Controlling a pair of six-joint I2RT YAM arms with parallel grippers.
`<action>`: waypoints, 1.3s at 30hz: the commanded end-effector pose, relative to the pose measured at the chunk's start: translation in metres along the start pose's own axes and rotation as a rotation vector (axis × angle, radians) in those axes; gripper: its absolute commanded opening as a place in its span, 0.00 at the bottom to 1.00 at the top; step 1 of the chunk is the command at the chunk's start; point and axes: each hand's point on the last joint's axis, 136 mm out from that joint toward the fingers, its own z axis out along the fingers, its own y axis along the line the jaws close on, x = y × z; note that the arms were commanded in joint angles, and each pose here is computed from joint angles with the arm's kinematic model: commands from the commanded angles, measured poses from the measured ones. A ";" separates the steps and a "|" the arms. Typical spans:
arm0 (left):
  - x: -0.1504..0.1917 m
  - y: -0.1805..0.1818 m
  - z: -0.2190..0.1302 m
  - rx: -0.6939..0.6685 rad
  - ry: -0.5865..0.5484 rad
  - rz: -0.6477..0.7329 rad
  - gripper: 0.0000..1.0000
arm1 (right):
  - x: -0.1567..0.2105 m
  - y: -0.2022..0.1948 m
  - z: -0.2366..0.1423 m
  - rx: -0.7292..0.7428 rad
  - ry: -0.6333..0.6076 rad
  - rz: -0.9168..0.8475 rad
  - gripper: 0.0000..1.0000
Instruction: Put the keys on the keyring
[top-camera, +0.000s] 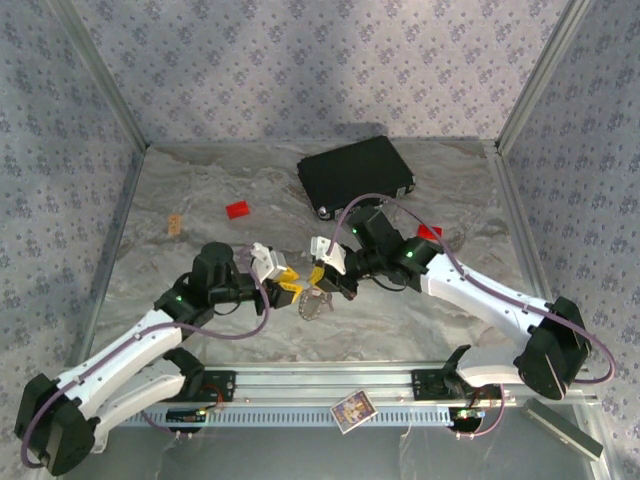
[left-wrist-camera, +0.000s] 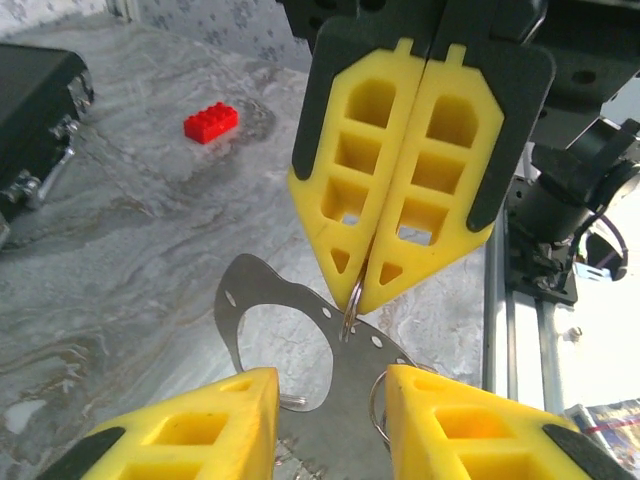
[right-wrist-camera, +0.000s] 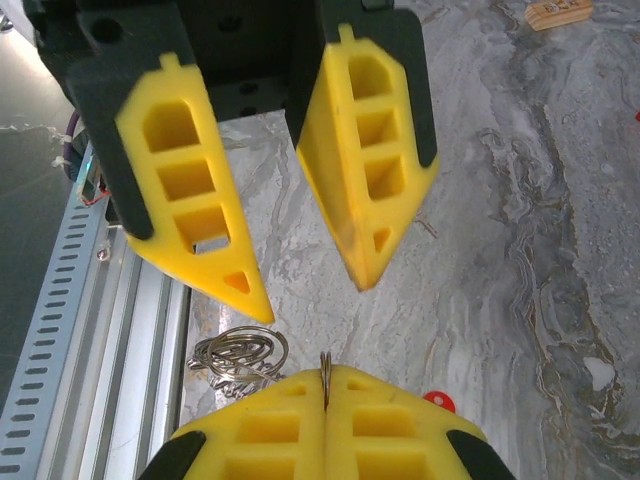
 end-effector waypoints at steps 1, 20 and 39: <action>-0.020 -0.010 -0.001 0.062 -0.058 0.062 0.31 | -0.022 0.008 -0.008 -0.028 -0.055 -0.053 0.00; -0.014 -0.019 0.006 0.141 -0.031 0.063 0.21 | -0.027 0.016 0.001 -0.055 -0.067 -0.063 0.00; -0.013 -0.021 0.009 0.156 -0.027 0.070 0.00 | -0.025 0.016 0.014 -0.077 -0.057 -0.042 0.07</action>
